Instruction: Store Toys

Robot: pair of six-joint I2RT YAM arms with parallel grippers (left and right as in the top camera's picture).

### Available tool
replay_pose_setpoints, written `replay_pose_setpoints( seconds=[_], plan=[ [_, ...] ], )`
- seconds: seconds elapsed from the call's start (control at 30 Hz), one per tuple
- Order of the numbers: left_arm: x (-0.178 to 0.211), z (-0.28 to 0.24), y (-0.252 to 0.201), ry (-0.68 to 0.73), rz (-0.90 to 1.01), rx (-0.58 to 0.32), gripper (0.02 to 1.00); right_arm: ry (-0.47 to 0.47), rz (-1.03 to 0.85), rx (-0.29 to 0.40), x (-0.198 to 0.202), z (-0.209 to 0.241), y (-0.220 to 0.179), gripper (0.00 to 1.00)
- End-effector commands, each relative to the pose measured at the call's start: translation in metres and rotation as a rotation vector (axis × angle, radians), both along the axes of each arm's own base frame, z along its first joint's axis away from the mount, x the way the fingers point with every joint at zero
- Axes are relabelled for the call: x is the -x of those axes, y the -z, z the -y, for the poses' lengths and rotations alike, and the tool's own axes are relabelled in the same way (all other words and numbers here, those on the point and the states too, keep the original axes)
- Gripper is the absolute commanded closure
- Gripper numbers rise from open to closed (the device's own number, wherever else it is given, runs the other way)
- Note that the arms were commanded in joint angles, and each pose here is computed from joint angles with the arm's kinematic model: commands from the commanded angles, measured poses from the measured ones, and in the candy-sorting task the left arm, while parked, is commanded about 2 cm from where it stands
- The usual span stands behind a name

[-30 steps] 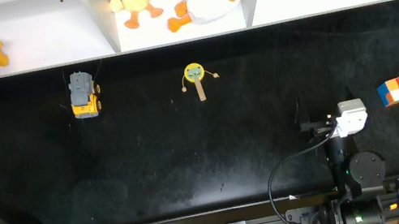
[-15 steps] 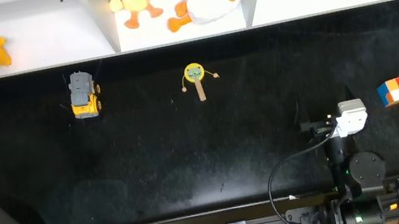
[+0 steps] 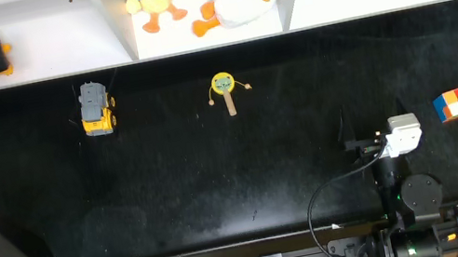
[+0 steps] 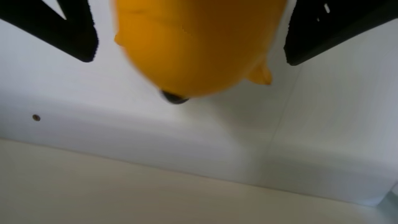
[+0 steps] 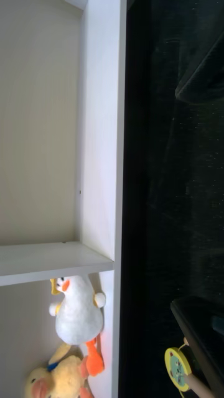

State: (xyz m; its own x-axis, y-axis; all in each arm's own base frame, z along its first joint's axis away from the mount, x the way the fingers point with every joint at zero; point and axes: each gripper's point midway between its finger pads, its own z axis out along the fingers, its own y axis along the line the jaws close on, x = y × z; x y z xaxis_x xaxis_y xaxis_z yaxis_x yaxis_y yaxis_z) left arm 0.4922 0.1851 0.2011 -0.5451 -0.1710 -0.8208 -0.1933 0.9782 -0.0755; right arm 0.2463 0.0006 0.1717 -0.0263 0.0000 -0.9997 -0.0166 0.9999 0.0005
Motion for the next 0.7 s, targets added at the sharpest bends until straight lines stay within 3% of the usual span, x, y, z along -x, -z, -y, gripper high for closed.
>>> replay_pose_setpoints(
  seconds=[0.03,0.17,0.37,0.57,0.7],
  plan=[
    [-0.005,0.002,0.002,0.007,-0.004,0.003,0.020,-0.001,0.006,-0.008,0.000,0.000,0.000,0.005],
    [0.006,0.008,-0.004,0.012,-0.031,0.007,0.020,-0.001,0.006,-0.008,0.000,0.000,0.000,0.005],
    [0.052,0.022,-0.006,0.011,-0.107,-0.027,0.020,-0.001,0.006,-0.008,0.000,0.000,0.000,0.005],
    [0.109,0.049,0.017,0.012,-0.134,-0.017,0.020,-0.001,0.006,-0.008,0.000,0.000,0.000,0.007],
    [0.136,0.097,0.050,0.103,-0.154,-0.006,0.020,-0.001,0.006,-0.008,0.000,0.000,0.000,0.005]
  ],
)
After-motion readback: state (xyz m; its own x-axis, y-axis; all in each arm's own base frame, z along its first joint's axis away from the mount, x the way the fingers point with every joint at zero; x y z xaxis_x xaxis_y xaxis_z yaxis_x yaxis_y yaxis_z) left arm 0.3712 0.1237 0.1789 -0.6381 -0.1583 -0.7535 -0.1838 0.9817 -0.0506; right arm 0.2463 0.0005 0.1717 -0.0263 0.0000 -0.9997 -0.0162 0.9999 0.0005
